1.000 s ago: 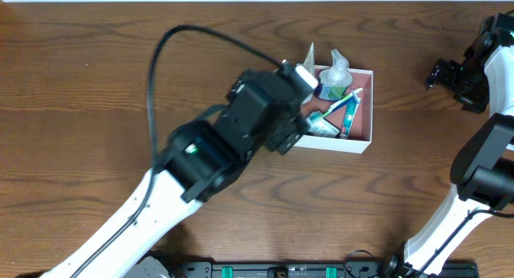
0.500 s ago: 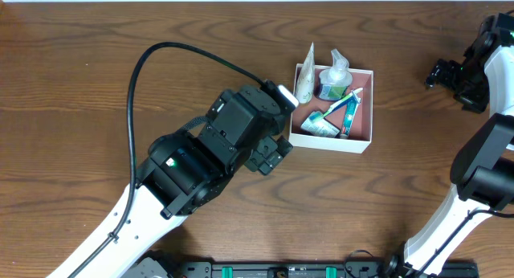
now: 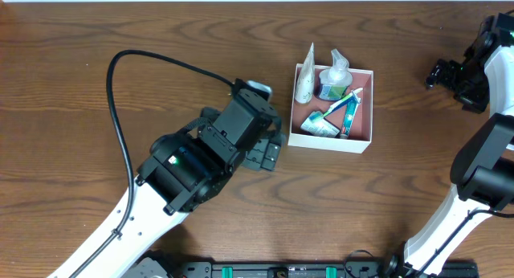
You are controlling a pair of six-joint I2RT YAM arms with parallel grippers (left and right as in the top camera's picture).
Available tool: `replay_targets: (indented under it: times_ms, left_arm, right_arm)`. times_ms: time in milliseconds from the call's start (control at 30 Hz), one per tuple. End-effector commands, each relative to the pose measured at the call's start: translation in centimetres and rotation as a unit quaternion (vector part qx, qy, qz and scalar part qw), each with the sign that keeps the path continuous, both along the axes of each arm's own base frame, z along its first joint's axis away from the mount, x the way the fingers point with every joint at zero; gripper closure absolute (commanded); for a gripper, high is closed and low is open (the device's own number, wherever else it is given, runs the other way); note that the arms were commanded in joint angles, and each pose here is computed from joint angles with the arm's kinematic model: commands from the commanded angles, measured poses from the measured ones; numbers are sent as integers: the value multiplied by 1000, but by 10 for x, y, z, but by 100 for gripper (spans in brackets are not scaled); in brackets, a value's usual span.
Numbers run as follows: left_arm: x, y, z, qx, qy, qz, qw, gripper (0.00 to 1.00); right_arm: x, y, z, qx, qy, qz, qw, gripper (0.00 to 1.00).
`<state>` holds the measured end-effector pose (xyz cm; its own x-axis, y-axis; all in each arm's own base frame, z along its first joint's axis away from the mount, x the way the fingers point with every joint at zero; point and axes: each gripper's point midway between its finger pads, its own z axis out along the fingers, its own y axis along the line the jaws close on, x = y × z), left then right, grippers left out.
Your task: Pack container
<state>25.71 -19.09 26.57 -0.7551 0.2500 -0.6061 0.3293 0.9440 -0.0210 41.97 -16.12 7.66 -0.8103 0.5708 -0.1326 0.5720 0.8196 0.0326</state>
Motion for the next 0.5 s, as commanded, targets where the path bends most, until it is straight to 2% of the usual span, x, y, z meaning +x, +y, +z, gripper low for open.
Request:
replay_targets:
  times_ms: [0,200,467]
  left_arm:
    - [7,22,-1,-19,-19,50,998,2]
    - [15,47,-16,-96,-65,85,990,2]
    - [3,92,-55,-189,-137,124,964,2]
  right_arm:
    - [-2,-4,1,-5,1,-8,1000,1]
    - [-2,-4,1,-5,1,-8,1000,1]
    - [-2,-4,1,-5,1,-8,1000,1]
